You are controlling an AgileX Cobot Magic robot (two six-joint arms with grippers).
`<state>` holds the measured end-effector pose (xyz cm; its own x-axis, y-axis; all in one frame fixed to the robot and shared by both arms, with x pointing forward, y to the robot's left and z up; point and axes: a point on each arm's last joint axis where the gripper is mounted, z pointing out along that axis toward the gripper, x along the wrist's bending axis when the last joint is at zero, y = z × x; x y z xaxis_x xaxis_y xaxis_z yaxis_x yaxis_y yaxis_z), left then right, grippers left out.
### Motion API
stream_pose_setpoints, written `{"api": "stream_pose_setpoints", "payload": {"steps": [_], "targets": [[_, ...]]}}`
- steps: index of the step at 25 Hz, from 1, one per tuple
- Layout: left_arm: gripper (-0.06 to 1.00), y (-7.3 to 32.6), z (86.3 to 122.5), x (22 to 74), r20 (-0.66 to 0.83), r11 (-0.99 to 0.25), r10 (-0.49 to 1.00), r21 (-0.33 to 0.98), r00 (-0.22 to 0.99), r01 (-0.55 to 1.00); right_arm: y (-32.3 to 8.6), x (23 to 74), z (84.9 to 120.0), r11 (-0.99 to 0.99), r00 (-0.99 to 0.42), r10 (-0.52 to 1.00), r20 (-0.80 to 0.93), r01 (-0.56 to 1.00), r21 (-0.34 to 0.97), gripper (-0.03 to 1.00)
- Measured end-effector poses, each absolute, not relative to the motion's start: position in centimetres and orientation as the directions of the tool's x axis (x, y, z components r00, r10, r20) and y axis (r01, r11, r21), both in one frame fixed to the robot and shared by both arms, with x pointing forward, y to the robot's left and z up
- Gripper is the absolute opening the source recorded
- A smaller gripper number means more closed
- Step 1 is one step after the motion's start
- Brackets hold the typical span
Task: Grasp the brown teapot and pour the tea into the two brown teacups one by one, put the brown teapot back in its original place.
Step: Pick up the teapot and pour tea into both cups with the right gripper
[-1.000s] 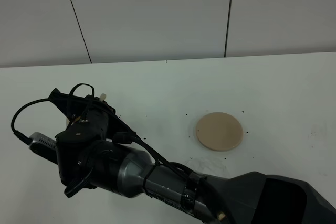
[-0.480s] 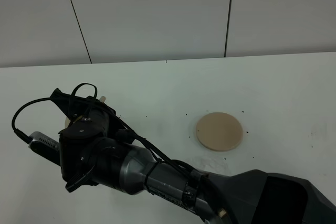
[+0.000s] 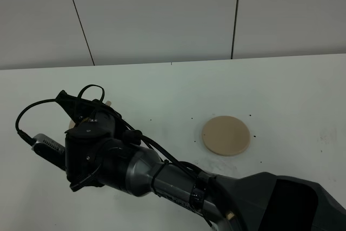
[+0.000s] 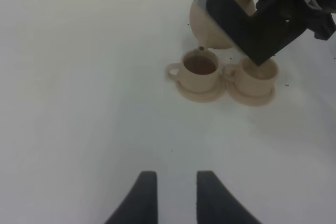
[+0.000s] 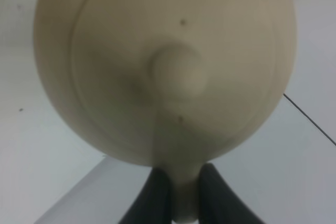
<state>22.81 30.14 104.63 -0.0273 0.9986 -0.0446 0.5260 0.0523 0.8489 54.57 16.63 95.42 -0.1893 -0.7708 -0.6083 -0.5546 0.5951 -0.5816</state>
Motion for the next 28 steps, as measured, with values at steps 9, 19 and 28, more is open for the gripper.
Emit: {"api": "stream_pose_setpoints", "payload": {"steps": [9, 19, 28], "targets": [[0.25, 30.14, 104.63, 22.81, -0.045, 0.052, 0.999, 0.849, -0.027, 0.526, 16.36, 54.91, 95.11, 0.611, -0.226, -0.757, -0.613, -0.577, -0.542, 0.1], [0.25, 30.14, 104.63, 22.81, -0.045, 0.052, 0.999, 0.849, -0.027, 0.526, 16.05, 55.29, 95.21, 0.617, -0.243, -0.752, -0.613, -0.587, -0.524, 0.1], [0.25, 30.14, 104.63, 22.81, -0.045, 0.052, 0.999, 0.849, -0.027, 0.526, 15.74, 55.55, 95.71, 0.622, -0.252, -0.747, -0.616, -0.592, -0.512, 0.1]]}}
